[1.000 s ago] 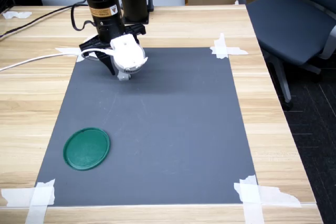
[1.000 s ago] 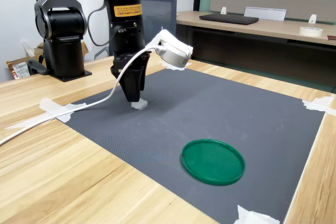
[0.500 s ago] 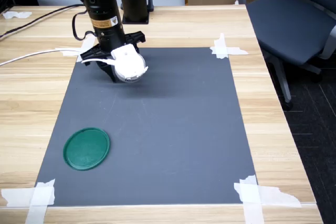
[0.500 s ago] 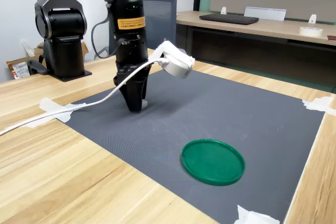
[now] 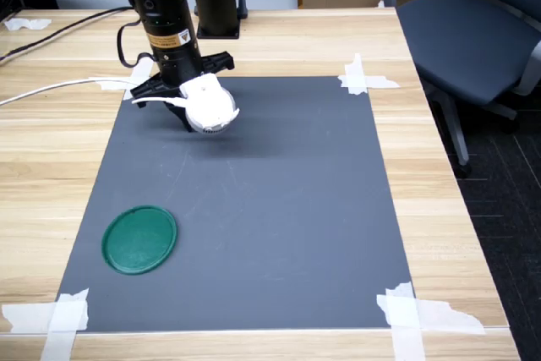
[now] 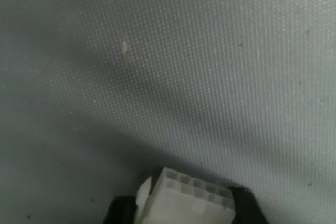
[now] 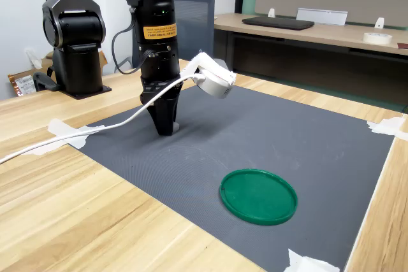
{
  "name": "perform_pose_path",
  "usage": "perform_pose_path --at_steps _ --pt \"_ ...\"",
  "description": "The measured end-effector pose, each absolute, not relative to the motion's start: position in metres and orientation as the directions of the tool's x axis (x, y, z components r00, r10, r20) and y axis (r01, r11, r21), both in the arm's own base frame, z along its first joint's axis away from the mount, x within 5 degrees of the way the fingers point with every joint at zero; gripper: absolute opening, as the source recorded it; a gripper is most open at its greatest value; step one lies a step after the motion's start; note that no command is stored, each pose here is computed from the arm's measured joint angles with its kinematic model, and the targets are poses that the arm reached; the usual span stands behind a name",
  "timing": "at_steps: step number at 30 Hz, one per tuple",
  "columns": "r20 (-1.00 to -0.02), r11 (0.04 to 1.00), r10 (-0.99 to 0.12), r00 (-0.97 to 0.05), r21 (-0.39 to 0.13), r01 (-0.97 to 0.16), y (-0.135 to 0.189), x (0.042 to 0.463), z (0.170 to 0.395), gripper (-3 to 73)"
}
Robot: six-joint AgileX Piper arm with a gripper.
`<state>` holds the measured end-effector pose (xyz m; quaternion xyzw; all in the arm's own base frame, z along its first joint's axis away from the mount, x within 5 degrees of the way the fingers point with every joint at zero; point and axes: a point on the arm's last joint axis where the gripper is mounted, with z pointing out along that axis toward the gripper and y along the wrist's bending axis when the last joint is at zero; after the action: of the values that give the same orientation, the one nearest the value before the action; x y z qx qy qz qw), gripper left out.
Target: Grasp a white terminal and put it in the green lid.
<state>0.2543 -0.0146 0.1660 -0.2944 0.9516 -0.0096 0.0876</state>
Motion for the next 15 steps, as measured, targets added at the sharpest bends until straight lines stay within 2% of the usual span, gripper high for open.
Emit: perform_pose_path --at_steps 5,15 --pt "-0.189 0.815 -0.579 -0.793 -0.116 -0.568 -0.017 0.262 0.177 32.4" --pt "-0.326 0.816 -0.578 -0.748 -0.214 -0.537 -0.019 0.307 0.245 32.4"
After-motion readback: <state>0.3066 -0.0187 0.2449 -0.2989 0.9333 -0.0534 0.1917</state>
